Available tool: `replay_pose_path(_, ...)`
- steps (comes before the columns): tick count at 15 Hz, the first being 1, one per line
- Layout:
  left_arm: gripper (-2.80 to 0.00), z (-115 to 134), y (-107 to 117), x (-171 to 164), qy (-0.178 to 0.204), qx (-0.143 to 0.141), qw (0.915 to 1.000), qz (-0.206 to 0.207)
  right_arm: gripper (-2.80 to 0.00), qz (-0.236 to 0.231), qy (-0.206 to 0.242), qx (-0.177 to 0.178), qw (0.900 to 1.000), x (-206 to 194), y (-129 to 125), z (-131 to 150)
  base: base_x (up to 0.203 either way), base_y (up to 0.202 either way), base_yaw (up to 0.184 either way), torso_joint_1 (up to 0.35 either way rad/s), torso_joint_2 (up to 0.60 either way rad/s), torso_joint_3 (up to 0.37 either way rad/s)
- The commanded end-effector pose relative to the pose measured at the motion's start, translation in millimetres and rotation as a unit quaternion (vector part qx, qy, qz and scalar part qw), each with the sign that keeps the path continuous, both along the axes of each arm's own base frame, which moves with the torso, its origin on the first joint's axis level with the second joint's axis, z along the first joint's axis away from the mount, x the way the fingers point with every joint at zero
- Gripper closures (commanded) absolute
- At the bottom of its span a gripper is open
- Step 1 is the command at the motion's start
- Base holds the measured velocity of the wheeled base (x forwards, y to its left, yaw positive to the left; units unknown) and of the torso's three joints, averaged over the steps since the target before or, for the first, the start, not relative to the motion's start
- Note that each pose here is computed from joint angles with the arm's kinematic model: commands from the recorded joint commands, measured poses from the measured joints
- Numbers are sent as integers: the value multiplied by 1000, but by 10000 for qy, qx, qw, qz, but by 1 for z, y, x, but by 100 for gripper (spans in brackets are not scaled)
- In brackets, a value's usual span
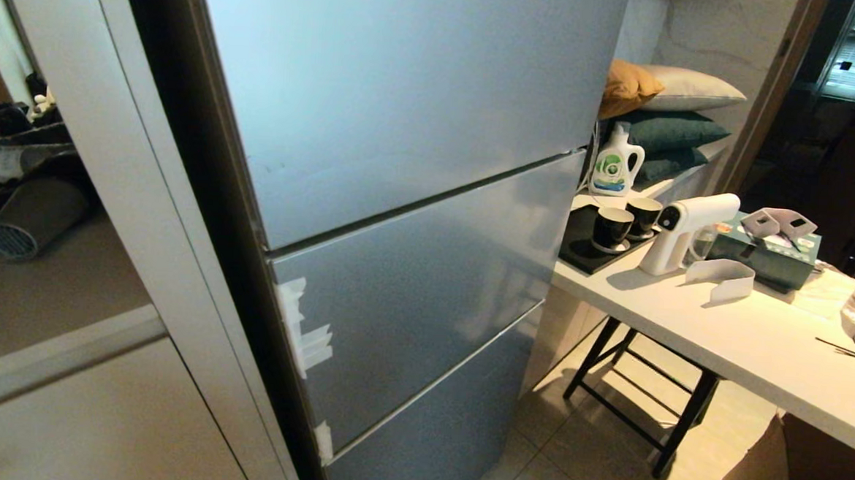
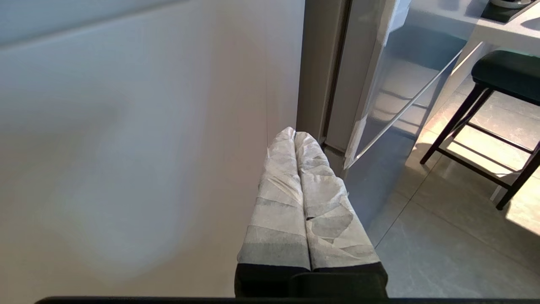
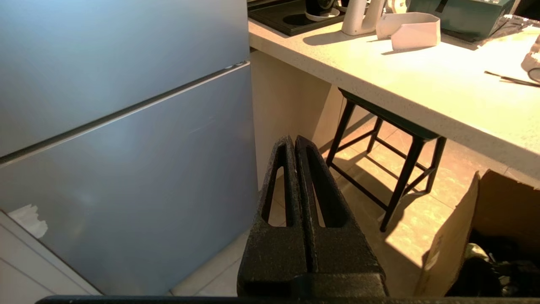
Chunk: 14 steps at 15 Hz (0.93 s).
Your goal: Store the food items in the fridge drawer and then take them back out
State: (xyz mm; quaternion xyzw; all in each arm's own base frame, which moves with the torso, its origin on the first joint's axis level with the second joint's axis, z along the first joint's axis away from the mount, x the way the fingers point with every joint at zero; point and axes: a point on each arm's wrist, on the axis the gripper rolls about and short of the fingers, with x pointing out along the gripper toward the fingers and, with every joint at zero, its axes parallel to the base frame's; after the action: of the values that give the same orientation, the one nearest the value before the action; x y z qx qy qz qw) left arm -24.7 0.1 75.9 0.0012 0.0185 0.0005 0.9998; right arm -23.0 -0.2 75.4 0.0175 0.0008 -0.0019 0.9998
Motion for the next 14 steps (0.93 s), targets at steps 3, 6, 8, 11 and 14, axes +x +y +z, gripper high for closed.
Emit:
replay_pose_path(3, 0, 0, 0, 0, -1, 4, 10000, 1, 0, 4, 7, 1, 10000, 0, 0, 0, 0, 0, 0, -139, 319, 186)
replay_pose_path(6, 0, 0, 0, 0, 7, 10, 10000, 2, 0, 4, 7, 1, 10000, 0, 0, 0, 0, 0, 0, -139, 333, 198)
replay_pose_path(8, 0, 0, 0, 0, 5, 9, 10000, 2, 0, 4, 7, 1, 10000, 0, 0, 0, 0, 0, 0, -137, 334, 204)
replay_pose_path(11, 0, 0, 0, 0, 7, 11, 10000, 2, 0, 4, 7, 1, 10000, 0, 0, 0, 0, 0, 0, -140, 352, 204)
replay_pose_path(14, 0, 0, 0, 0, 1, 11, 10000, 2, 0, 4, 7, 1, 10000, 0, 0, 0, 0, 0, 0, -113, 301, 180)
